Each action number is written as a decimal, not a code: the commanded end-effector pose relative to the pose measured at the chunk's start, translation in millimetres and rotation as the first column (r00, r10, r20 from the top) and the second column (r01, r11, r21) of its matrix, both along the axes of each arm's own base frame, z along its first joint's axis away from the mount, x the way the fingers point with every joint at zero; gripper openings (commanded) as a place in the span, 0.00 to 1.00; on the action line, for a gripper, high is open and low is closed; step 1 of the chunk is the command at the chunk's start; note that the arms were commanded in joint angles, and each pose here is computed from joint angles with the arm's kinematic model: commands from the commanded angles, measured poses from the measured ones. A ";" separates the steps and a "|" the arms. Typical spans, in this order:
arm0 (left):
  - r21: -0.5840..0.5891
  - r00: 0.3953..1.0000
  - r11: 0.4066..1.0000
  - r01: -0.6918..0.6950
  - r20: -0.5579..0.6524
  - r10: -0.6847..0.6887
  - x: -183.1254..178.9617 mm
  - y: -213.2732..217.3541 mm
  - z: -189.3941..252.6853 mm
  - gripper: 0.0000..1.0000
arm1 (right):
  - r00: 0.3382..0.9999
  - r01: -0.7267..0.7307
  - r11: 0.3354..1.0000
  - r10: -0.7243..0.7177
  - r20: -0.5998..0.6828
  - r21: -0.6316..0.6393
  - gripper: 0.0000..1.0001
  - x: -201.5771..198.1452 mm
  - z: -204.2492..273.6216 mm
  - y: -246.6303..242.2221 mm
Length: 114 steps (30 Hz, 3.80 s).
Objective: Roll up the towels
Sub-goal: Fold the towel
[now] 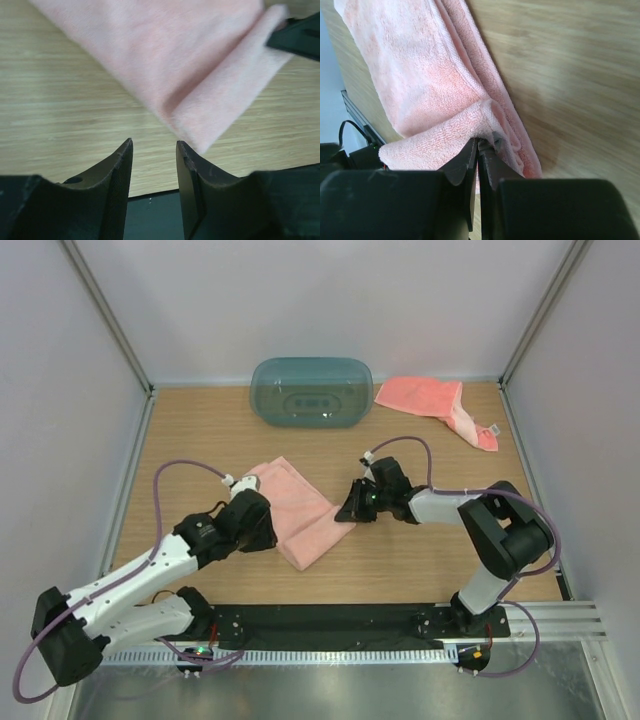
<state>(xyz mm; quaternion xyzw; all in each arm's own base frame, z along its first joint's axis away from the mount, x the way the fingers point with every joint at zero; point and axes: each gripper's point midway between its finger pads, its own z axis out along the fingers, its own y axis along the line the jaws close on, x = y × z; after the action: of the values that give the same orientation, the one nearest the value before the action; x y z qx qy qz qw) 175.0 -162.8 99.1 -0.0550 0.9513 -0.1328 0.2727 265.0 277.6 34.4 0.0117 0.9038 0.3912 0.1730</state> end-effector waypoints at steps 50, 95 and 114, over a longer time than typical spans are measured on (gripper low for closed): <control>0.249 0.877 0.841 0.481 -0.137 -0.461 -60.9 -75.9 -92.6 0.42 | 0.998 0.034 0.987 -0.025 0.059 -0.154 0.74 -19.2 51.8 -45.9; -0.802 0.828 0.580 -0.142 -0.417 -0.374 -26.6 -156.9 -18.3 0.01 | 0.991 0.070 0.995 -0.078 0.113 0.076 0.91 -53.2 100.4 -60.2; -0.771 0.778 0.565 -0.293 -0.536 -0.327 -8.8 -132.9 -43.1 0.00 | 0.994 0.038 0.983 -0.055 0.092 0.179 0.89 -47.0 41.5 -33.0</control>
<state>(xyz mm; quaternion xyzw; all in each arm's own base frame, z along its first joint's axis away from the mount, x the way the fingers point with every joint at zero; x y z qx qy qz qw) 170.9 -301.4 60.2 -0.1988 0.8139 -0.5373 -0.0972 199.6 223.7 51.3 0.0577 0.8908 0.4160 0.1736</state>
